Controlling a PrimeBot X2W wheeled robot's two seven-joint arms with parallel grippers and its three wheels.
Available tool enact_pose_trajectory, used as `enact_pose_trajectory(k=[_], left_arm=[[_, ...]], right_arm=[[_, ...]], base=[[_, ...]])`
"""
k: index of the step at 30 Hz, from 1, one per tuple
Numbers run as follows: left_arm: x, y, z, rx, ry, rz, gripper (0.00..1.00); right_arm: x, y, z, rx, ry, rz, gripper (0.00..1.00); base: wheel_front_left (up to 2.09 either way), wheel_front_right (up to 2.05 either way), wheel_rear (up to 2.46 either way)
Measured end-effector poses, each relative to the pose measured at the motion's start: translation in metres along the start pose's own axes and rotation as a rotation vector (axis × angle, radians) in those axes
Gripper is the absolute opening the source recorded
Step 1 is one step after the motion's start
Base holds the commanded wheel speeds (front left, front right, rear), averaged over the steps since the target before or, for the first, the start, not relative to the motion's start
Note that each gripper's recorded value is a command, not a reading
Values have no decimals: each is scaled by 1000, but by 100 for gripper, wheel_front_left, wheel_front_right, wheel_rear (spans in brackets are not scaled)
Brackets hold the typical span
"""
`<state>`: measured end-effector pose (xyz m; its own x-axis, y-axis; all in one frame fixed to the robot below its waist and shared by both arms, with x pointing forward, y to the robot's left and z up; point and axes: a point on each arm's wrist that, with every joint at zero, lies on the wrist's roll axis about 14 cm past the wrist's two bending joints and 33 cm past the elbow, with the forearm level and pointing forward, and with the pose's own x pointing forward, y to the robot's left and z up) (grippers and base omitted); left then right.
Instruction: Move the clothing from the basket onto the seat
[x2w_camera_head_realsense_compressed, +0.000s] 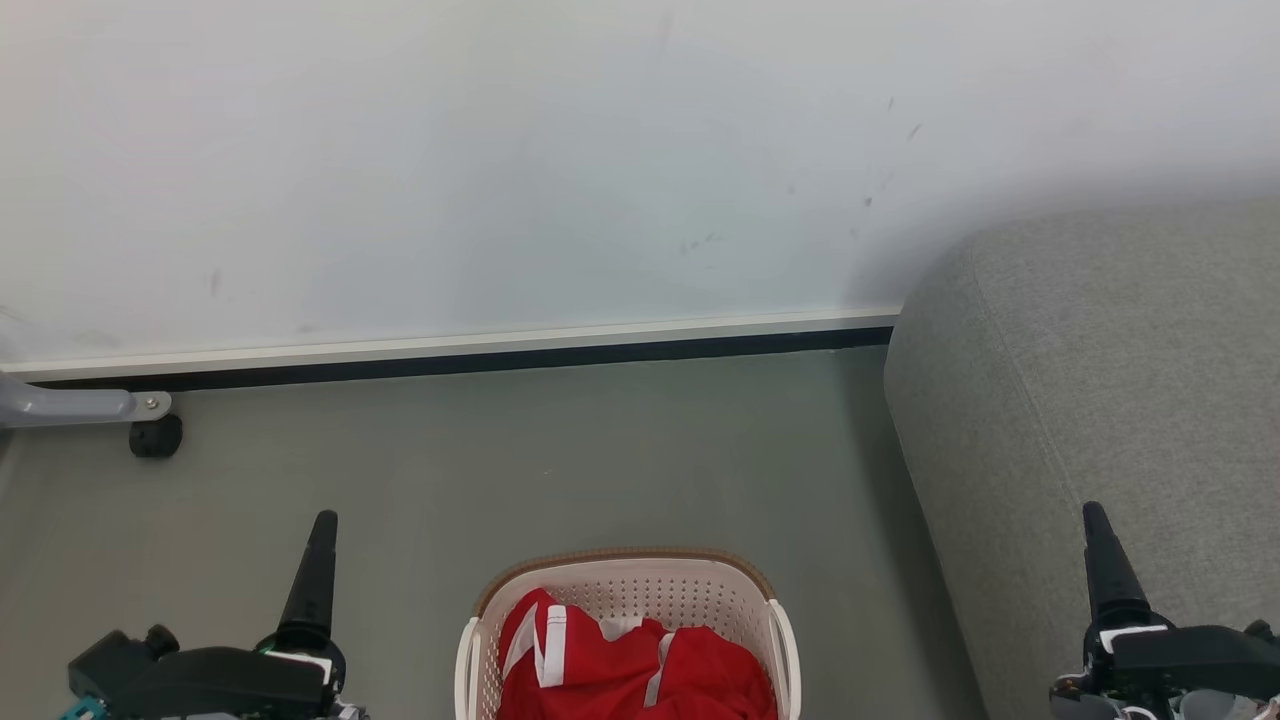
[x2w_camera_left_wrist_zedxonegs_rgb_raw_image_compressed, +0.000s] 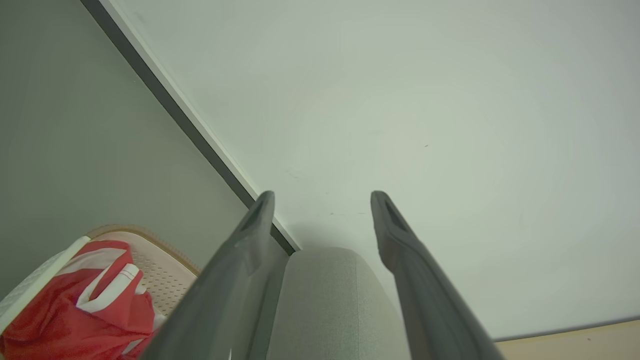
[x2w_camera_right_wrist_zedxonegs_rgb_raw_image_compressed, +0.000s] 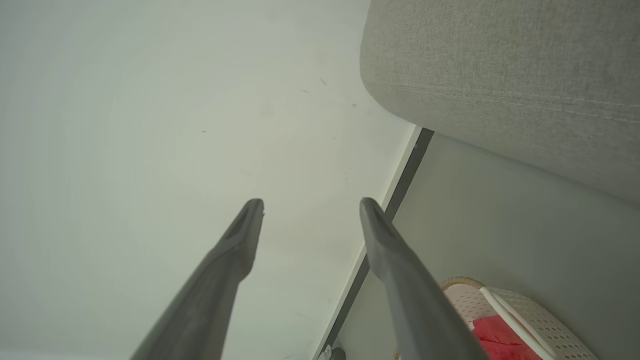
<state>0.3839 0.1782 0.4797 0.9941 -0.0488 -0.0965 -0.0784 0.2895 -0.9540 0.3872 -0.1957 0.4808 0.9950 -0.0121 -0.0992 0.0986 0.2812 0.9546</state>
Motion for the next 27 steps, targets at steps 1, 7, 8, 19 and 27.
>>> enact_pose_trajectory(k=[1, 7, 8, 19, 27], left_arm=[[1, -2, -1, 25, 5, -6, 100], [2, -4, -3, 166, 23, -4, 100], [3, -6, -4, 192, 27, -10, 100], [8, -13, -5, 466, 34, -14, 100], [10, -18, -3, 624, 17, -29, 100]], right_arm=[[0, 1, -1, -25, 7, 2, 100], [5, 10, -4, -181, 26, 21, 100], [5, 9, -5, -206, 30, 17, 100], [12, 20, -12, -520, 54, 47, 100], [15, 24, -16, -709, 59, 70, 100]], base=[[0, 0, 0], [0, 0, 0], [0, 0, 0], [0, 0, 0], [0, 0, 0]])
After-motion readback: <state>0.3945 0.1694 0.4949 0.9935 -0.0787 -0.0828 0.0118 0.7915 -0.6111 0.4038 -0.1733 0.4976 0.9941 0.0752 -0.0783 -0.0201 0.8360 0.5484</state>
